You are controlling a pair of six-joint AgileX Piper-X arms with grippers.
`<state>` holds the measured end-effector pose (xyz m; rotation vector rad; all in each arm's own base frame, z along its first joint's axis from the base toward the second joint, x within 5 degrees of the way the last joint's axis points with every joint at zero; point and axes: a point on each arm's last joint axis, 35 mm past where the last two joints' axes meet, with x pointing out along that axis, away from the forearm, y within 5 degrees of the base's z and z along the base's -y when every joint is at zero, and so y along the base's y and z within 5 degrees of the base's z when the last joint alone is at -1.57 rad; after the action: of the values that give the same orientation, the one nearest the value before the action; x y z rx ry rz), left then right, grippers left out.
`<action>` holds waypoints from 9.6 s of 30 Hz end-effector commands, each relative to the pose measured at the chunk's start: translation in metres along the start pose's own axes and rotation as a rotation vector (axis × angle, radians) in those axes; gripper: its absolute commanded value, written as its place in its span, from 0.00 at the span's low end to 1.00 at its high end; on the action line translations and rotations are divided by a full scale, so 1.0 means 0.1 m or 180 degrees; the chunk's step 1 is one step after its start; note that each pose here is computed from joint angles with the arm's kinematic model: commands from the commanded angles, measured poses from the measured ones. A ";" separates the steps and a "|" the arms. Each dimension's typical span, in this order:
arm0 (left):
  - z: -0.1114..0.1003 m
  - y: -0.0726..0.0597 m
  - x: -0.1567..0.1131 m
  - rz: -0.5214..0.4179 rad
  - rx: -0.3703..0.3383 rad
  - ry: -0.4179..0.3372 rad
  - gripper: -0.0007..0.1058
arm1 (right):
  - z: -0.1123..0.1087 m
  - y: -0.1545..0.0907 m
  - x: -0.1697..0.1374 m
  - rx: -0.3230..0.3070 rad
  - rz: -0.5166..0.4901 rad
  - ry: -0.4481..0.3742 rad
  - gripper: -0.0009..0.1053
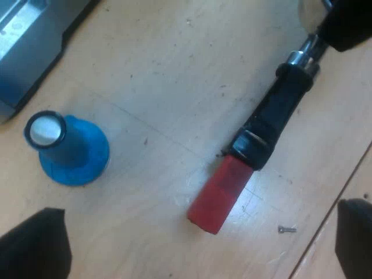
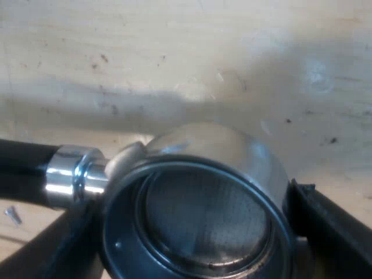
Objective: Put the handle in the coffee machine
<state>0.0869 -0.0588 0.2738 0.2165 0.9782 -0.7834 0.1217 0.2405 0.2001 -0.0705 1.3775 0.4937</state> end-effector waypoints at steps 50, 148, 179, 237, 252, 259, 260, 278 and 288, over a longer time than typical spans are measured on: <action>0.06 -0.06 -0.02 -0.0536 0.0454 -0.0234 0.89 | 0.43 -0.14 -0.40 -0.0787 0.0141 -0.0057 0.01; 0.02 0.13 0.76 -0.0906 0.1641 -0.0235 0.01 | 0.49 -0.03 -0.62 -0.0455 0.0375 0.0118 0.01; -0.08 0.11 0.73 -0.0994 0.1530 -0.0003 0.01 | 0.65 -0.01 -0.73 -0.0521 0.0041 -0.0702 1.00; 0.42 1.08 0.33 -0.0353 0.0824 0.0080 0.01 | -0.04 0.95 -0.50 -0.1070 -0.1557 -0.3325 1.00; 0.52 1.26 0.51 -0.0371 0.0869 -0.0054 0.01 | 0.02 1.03 -0.16 -0.0990 -0.1724 -0.3402 1.00; 0.52 1.33 0.51 -0.0330 0.0809 -0.0130 0.01 | 0.14 1.01 -0.05 -0.0902 -0.1721 -0.3412 1.00; 0.52 1.34 0.51 -0.0324 0.0806 -0.0133 0.01 | 0.16 1.00 -0.05 -0.0896 -0.1725 -0.3410 1.00; 0.69 1.61 0.54 -0.0291 0.0706 -0.0175 0.01 | 0.49 0.96 0.08 -0.1001 -0.1527 -0.3496 1.00; 0.79 1.71 0.58 -0.0347 0.0724 -0.0231 0.01 | 0.51 0.94 0.09 -0.0997 -0.1510 -0.3488 1.00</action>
<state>0.2673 -0.0033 0.2294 0.3476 0.9312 -0.9643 0.1327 0.3445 0.2234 -0.3168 0.1879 0.2589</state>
